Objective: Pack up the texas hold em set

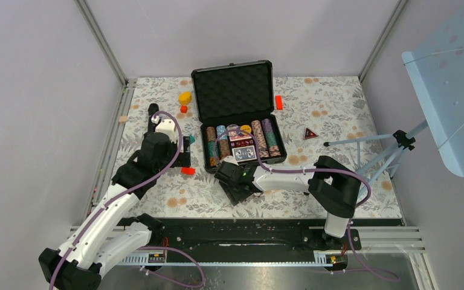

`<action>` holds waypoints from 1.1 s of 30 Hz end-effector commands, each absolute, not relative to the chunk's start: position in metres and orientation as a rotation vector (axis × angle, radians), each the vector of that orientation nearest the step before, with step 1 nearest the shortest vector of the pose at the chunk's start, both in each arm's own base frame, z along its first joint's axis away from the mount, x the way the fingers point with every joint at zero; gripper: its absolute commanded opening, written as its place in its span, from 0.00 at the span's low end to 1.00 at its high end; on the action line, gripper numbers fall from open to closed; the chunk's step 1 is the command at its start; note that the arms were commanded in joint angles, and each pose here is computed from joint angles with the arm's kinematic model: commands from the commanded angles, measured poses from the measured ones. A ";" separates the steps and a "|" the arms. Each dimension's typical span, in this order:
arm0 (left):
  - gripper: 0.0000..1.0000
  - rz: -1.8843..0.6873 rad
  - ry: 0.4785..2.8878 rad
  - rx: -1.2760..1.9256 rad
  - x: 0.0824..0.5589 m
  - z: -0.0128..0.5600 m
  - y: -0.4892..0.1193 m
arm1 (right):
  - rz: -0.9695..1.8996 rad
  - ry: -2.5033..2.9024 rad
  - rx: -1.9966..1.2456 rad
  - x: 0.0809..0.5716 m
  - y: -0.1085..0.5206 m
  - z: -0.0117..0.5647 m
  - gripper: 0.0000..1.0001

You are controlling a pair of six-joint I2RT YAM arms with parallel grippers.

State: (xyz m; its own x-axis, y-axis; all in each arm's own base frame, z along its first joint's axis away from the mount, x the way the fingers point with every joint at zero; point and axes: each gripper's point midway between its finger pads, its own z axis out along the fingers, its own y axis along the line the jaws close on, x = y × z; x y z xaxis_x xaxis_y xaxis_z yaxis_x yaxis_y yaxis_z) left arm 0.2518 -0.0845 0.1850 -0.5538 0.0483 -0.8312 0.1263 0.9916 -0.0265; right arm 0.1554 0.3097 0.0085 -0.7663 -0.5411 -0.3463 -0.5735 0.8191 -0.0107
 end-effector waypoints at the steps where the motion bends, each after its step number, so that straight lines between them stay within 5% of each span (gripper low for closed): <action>1: 0.99 -0.124 2.121 0.112 0.258 0.192 -0.088 | 0.050 2.770 -0.859 0.141 0.291 -0.019 0.60; 14: 0.99 -0.123 2.127 0.114 0.258 0.191 -0.088 | 0.008 2.768 -0.831 0.140 0.278 -0.015 0.42; 33: 0.99 -0.124 2.122 0.110 0.257 0.192 -0.087 | 0.129 2.607 -0.774 0.166 0.301 0.054 0.41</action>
State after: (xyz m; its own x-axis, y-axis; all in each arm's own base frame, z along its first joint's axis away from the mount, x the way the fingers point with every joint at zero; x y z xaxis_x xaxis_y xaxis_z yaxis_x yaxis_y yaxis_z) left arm 0.2520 -0.0846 0.1840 -0.5570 0.0499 -0.8290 0.1262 0.9917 -0.0251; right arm 0.1551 0.2985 0.0236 -0.7714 -0.5311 -0.3505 -0.5572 0.8298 -0.0312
